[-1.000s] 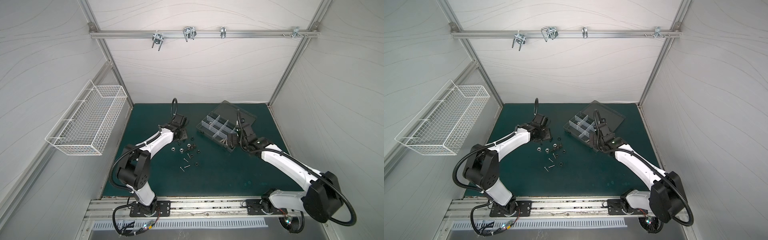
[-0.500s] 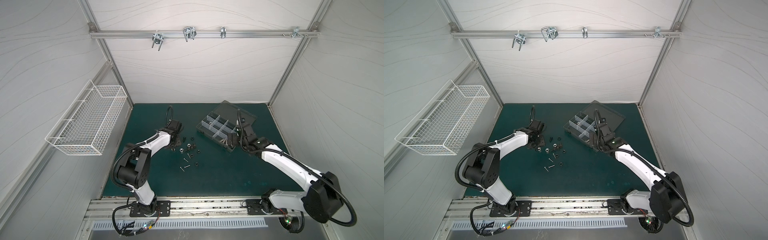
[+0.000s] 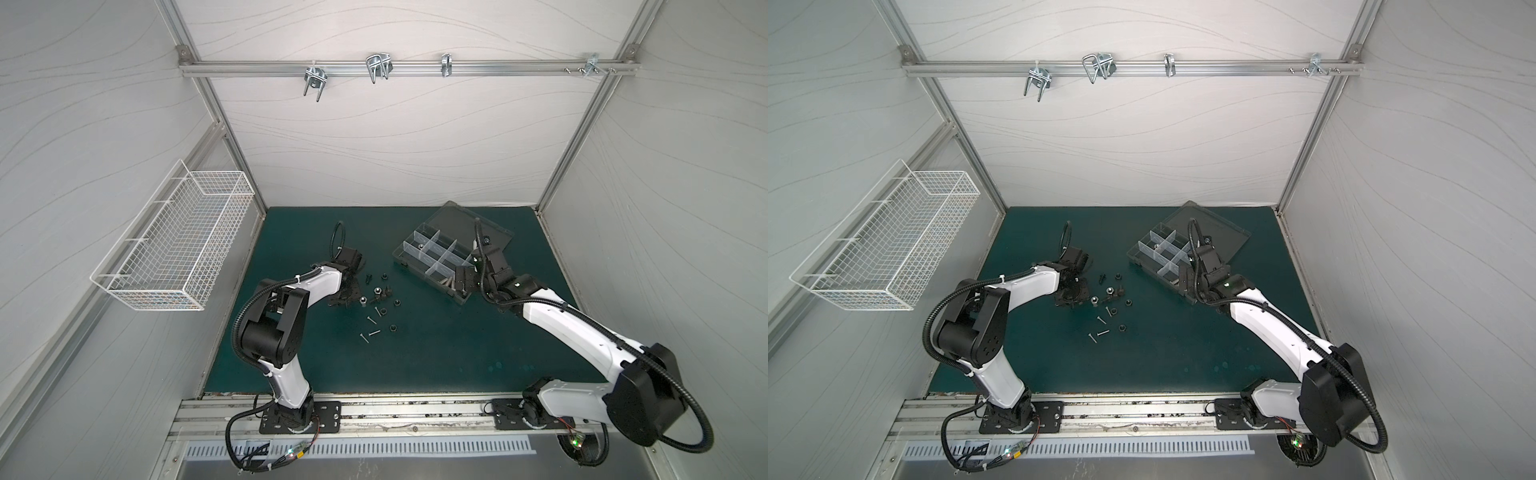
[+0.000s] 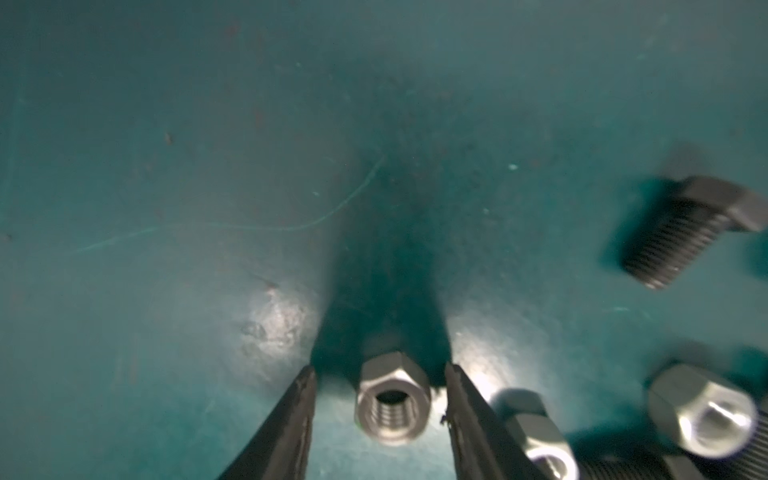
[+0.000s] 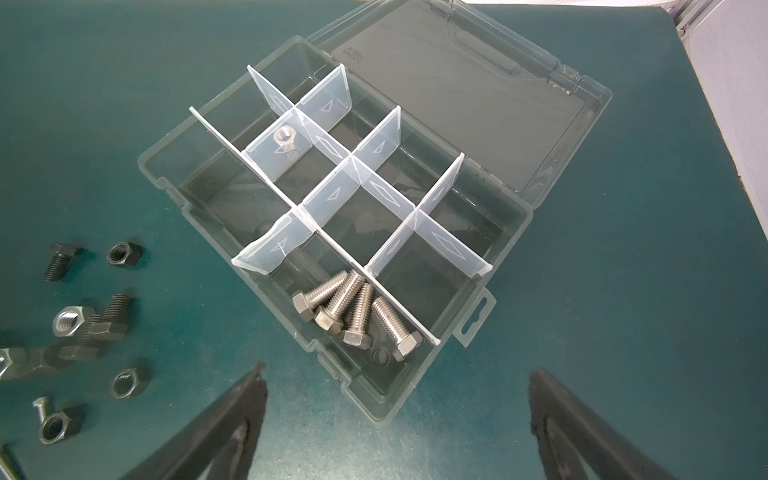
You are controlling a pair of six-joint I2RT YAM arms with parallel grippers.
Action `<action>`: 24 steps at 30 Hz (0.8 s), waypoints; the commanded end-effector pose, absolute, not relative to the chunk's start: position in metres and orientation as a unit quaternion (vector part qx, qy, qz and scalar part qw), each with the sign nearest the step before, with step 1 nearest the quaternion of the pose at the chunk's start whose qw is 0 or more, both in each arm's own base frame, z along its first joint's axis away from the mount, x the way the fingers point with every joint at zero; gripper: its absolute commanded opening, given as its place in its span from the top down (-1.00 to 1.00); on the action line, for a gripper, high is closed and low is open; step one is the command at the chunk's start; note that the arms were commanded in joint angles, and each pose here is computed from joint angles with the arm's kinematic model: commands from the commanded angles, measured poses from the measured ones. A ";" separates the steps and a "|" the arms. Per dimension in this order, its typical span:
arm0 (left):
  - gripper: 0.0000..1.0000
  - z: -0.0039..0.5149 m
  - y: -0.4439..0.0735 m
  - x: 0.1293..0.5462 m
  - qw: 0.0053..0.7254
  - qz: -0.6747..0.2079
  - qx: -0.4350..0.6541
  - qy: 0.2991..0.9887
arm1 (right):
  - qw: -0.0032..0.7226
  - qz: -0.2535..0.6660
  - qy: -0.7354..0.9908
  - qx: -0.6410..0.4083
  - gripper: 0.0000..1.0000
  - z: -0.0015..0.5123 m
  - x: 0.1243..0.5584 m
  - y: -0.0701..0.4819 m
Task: Sort the screws and nuts into containers
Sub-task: 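Lower the left gripper and close it on the silver nut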
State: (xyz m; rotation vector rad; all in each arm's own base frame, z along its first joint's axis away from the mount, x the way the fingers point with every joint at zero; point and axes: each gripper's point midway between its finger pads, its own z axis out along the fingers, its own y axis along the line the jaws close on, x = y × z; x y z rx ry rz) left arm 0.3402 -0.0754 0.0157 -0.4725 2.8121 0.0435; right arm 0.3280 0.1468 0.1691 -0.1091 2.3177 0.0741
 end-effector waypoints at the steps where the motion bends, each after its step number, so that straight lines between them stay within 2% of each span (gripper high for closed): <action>1: 0.02 0.005 -0.072 0.340 0.136 0.014 -0.173 0.975 | 0.407 0.019 0.912 -0.037 -0.98 0.176 0.333 0.143; 15: 0.49 0.012 -0.064 0.332 0.138 0.021 -0.189 0.972 | 0.409 0.005 0.912 -0.033 -0.98 0.177 0.336 0.139; 24: 0.52 0.018 -0.066 0.334 0.141 0.017 -0.185 0.972 | 0.413 0.000 0.911 -0.028 -0.98 0.180 0.336 0.134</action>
